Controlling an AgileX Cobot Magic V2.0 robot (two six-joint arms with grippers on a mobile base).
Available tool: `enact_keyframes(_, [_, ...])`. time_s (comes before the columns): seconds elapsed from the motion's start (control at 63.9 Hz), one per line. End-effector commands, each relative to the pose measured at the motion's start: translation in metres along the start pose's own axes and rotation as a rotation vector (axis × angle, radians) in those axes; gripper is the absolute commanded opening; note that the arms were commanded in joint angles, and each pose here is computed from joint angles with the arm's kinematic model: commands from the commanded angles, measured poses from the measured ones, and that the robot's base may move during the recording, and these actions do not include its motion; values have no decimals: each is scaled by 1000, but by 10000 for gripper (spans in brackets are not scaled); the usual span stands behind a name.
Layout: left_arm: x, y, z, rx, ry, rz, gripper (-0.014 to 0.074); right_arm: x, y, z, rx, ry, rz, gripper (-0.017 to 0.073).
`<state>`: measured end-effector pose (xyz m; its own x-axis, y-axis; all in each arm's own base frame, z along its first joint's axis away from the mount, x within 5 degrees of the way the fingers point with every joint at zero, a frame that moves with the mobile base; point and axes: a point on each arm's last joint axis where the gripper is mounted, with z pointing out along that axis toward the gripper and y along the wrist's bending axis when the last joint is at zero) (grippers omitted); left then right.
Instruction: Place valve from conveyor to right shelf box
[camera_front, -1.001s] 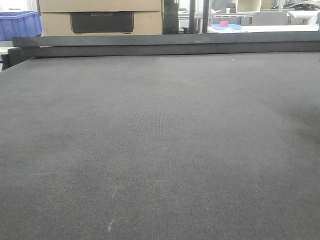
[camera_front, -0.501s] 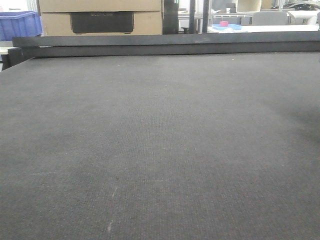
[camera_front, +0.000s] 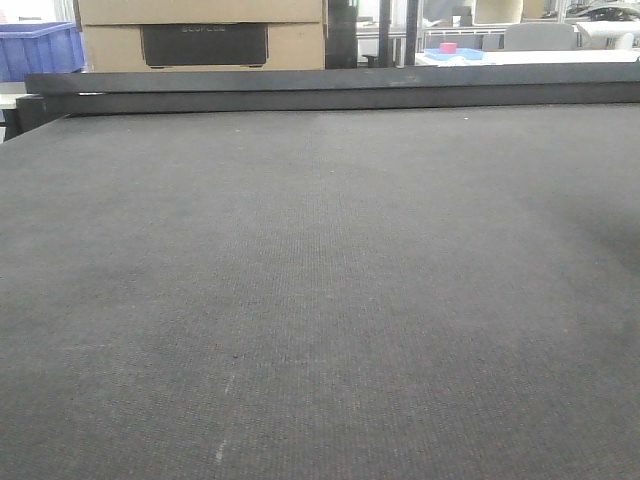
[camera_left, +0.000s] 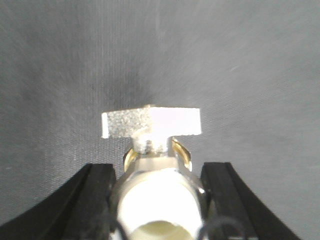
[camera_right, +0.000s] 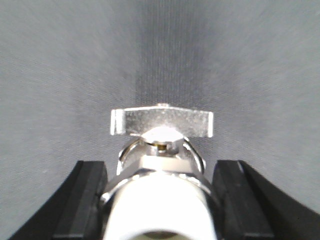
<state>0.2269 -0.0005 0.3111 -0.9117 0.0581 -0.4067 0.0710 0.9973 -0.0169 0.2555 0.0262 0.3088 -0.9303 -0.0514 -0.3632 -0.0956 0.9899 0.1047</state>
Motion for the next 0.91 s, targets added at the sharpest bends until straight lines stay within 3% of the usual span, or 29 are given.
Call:
enact_keyframes(0.0, [6, -4, -23, 11, -78, -2, -111, 5, 2, -23, 1, -80, -3, -168])
enact_keyframes(0.422, [50, -11, -95, -4, -314, 15, -111, 46, 10, -92, -6, -250, -30, -168])
enact_keyframes(0.766, [76, -14, -128, -16, -481, 23, -111, 69, 14, -132, -7, -476, -46, -168])
enact_keyframes(0.892, [76, -14, -130, -18, -504, 23, -111, 69, 14, -133, -7, -492, -46, -168])
